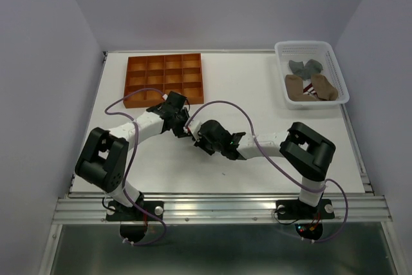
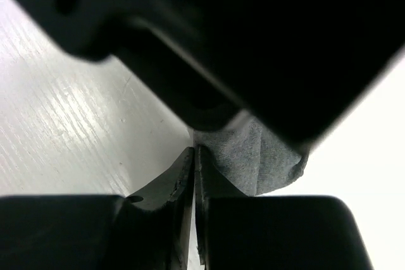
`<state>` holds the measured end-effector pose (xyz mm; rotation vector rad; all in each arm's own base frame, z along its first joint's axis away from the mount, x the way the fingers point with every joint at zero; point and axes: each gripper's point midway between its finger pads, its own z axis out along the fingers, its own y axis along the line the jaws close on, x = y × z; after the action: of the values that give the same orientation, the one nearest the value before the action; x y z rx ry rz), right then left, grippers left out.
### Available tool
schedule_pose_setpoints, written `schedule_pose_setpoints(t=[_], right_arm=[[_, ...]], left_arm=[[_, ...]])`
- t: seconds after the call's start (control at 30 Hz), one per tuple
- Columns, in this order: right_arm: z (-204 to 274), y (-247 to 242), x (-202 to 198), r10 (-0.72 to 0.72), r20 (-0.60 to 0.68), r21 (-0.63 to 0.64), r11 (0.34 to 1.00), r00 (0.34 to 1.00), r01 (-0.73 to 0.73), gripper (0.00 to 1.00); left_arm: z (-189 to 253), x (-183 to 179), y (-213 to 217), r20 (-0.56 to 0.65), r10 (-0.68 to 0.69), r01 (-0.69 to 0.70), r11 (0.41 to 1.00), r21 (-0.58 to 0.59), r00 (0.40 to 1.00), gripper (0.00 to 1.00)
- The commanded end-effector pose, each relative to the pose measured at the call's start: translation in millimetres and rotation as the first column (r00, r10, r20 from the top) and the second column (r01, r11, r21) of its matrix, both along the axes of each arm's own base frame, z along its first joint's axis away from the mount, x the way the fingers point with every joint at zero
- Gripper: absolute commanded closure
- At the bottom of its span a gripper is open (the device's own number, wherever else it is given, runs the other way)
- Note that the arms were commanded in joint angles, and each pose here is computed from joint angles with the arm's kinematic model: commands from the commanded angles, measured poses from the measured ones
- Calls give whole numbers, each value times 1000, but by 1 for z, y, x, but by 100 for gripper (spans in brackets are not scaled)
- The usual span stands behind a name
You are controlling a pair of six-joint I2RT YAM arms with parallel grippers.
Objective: Roll the socks
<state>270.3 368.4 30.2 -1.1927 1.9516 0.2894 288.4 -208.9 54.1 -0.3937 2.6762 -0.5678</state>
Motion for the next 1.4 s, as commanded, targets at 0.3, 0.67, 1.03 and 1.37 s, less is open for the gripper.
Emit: schedule_pose_setpoints(t=[0.3,0.67,1.03,1.37], right_arm=[[35,18,7,-6,-122,217,976,993,32,99],[52,7,26,-53,-288,343,926,956,155,99],[50,9,38,-52,-402,356,911,914,208,99],[46,4,41,-83,-415,334,913,906,237,99]], left_arm=[[21,5,6,62,19,-17,999,-32,998,59],[20,5,4,73,-1,4,999,-42,997,58],[15,11,-2,77,-26,29,998,-48,997,50],[-9,16,-3,33,-10,11,1000,-29,999,75]])
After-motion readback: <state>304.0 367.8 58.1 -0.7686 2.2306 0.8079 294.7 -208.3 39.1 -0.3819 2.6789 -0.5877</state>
